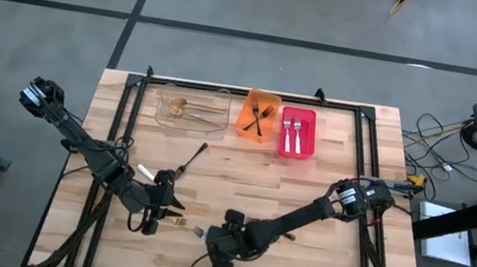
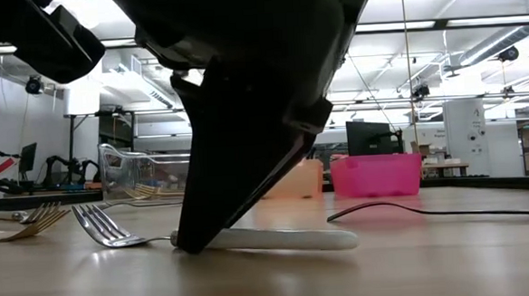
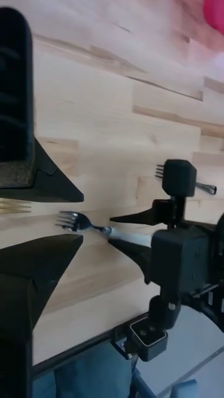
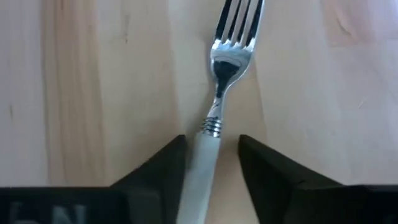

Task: Sort silverware by color (type)
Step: Put the white fork into the red bin

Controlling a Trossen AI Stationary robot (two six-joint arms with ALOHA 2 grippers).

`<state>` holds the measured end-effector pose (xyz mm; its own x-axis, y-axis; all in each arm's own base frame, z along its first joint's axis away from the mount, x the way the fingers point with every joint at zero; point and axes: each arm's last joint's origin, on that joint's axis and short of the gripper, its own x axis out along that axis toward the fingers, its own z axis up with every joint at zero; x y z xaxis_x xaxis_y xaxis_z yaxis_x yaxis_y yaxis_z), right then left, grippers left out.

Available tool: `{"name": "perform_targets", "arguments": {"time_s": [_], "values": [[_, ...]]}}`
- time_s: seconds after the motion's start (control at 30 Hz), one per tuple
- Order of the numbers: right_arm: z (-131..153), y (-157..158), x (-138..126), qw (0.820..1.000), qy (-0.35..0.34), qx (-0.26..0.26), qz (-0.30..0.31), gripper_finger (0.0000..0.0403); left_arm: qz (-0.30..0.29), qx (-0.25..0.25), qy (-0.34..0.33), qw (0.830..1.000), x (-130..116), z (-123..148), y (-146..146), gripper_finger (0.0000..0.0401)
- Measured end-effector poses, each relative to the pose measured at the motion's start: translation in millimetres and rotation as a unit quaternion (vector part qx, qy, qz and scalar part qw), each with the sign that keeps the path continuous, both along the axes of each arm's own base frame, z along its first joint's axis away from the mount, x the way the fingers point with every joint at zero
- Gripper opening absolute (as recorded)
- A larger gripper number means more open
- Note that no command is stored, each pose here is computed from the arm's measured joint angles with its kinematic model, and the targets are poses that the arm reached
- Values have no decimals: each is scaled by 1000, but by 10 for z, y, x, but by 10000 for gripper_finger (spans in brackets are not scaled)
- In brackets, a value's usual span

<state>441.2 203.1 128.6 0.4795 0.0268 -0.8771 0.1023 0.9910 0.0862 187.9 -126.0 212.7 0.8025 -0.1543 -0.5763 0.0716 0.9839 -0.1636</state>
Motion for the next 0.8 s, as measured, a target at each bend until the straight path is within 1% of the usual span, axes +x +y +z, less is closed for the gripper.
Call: {"name": "perform_targets", "arguments": {"time_s": [0.17,0.23,0.37,0.43,0.53,0.63,0.8], "values": [[-13,-39,17,1000,4,11,1,46,-4,1,-7,1000,6,10,-5,75],[-12,-36,32,1000,-3,17,2,27,-7,1,-15,1000,15,26,-11,75],[5,-25,54,999,-12,26,15,27,-20,7,-32,999,28,57,-22,75],[57,-23,54,999,-14,25,23,27,-33,20,-35,999,25,83,-21,75],[173,-38,13,999,-3,25,31,20,-49,39,-48,997,43,203,-35,75],[282,-62,-26,999,3,21,33,11,-72,71,-65,993,73,348,-54,75],[652,-167,-80,999,-18,27,21,6,-122,151,-78,978,78,560,-57,75]]}}
